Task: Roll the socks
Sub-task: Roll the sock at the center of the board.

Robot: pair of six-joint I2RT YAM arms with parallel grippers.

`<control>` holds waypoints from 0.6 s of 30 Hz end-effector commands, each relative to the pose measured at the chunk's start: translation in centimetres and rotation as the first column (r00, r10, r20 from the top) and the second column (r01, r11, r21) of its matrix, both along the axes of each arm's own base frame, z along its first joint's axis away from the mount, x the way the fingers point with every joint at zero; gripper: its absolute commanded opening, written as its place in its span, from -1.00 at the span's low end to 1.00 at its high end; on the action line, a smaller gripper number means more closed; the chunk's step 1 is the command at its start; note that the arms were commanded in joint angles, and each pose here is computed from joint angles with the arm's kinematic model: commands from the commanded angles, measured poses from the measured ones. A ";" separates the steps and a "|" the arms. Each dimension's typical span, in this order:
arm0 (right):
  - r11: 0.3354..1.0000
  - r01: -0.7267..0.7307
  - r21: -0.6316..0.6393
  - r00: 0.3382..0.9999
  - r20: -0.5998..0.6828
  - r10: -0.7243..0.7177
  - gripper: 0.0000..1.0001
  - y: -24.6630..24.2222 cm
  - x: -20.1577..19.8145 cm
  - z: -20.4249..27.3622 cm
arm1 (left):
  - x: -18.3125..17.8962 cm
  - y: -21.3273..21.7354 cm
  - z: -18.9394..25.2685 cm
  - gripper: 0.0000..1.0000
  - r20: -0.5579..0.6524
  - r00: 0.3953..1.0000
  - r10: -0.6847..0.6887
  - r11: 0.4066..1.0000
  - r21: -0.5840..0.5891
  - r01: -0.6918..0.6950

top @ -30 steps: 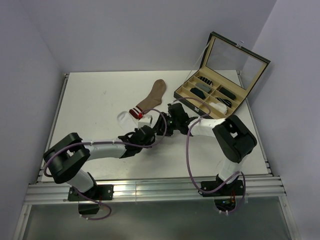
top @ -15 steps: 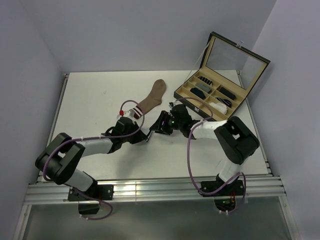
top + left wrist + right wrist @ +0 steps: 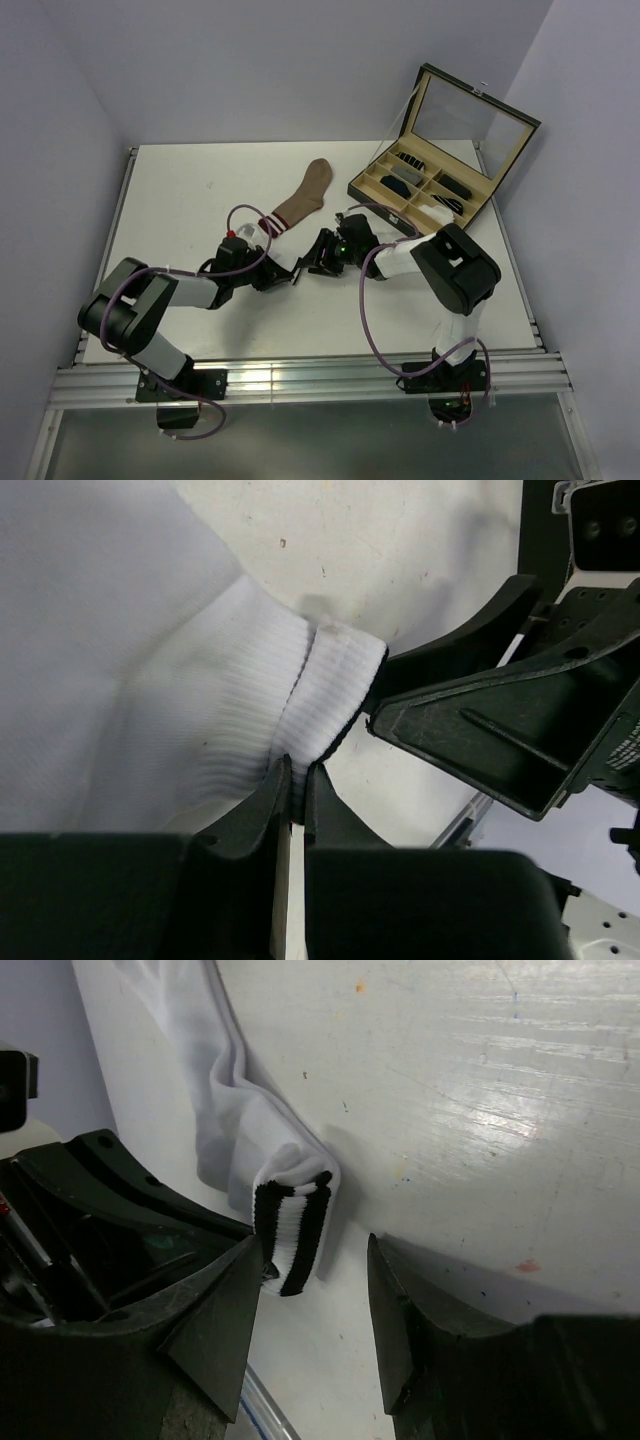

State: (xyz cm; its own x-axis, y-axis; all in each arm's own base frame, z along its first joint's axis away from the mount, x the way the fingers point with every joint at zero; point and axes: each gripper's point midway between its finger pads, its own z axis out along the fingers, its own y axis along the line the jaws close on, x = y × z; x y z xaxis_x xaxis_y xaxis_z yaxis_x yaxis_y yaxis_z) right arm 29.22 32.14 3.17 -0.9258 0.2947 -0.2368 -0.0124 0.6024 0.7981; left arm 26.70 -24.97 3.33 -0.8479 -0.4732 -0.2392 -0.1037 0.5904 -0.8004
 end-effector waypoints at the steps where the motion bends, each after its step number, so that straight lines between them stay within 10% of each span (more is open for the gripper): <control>1: 1.000 -0.002 0.025 1.000 0.014 0.001 0.08 0.2 0.4 0.0 | -0.8 0.1 -0.7 -0.99 -0.056 0.998 -0.002 0.999 -0.037 0.000; 18: 0.999 -0.004 0.033 1.000 -0.026 0.005 -0.07 0.7 0.5 -1.5 | -1.4 -0.1 -1.1 -0.99 -0.111 0.994 -0.019 0.993 -0.117 0.006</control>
State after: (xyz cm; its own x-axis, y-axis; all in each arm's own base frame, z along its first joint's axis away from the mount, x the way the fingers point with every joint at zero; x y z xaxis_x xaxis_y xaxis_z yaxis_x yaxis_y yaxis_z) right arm 29.33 33.05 2.74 -0.9332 0.2909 -0.2110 -0.0132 0.5591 0.8290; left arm 26.32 -25.35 3.16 -0.8617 -0.4921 -0.1235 -0.1601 0.4948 -0.8541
